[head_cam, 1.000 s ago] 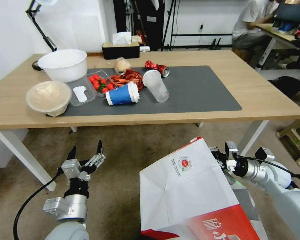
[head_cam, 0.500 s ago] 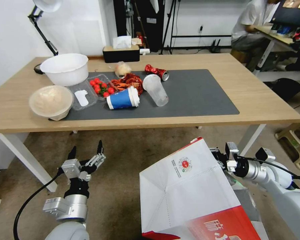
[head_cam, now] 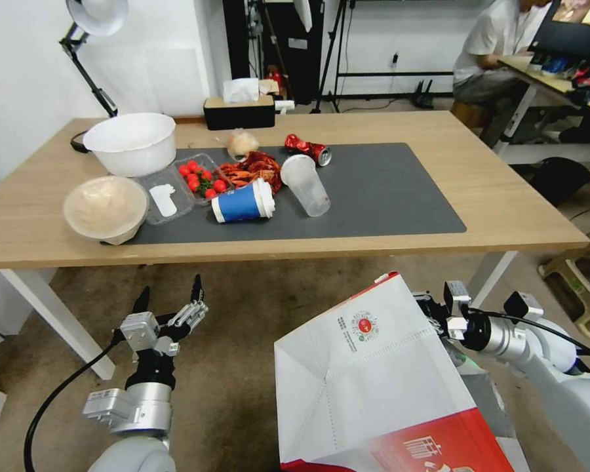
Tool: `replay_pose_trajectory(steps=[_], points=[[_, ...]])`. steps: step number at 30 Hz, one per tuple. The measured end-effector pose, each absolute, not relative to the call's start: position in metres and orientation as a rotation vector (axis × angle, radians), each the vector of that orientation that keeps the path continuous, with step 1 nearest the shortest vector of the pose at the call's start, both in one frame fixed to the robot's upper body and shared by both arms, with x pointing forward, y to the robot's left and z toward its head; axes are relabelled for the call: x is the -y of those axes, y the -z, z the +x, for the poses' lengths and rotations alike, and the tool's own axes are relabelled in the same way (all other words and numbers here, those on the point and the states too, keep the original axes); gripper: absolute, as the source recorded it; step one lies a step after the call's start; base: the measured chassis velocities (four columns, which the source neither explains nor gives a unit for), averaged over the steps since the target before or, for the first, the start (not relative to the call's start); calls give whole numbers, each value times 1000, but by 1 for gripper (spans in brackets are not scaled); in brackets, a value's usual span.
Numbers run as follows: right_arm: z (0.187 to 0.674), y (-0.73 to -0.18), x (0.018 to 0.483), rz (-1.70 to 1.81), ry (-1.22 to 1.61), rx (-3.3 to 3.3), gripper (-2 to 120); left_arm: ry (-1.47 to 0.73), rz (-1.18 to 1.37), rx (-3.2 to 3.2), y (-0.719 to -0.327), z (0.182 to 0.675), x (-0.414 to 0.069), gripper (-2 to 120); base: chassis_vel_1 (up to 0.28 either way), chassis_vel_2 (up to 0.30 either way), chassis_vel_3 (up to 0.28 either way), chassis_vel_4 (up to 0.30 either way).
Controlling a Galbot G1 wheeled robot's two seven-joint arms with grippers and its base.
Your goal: Pick up the food delivery bag from the floor and place it on the table.
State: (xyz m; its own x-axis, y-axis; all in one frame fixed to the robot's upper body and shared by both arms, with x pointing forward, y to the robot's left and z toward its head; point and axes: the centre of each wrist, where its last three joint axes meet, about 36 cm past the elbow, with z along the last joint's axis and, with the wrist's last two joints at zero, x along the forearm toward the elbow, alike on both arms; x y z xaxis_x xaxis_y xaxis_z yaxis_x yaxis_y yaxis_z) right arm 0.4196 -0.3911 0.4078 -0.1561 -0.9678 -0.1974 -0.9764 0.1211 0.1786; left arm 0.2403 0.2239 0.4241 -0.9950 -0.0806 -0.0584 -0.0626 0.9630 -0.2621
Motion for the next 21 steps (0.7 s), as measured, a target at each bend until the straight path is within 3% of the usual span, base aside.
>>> replay_pose_trajectory(steps=[21], points=[[418,-412,392,-2027,-403,-2324,0,400,-105,-3037,-428,239,-224,100,0,0,0,0]])
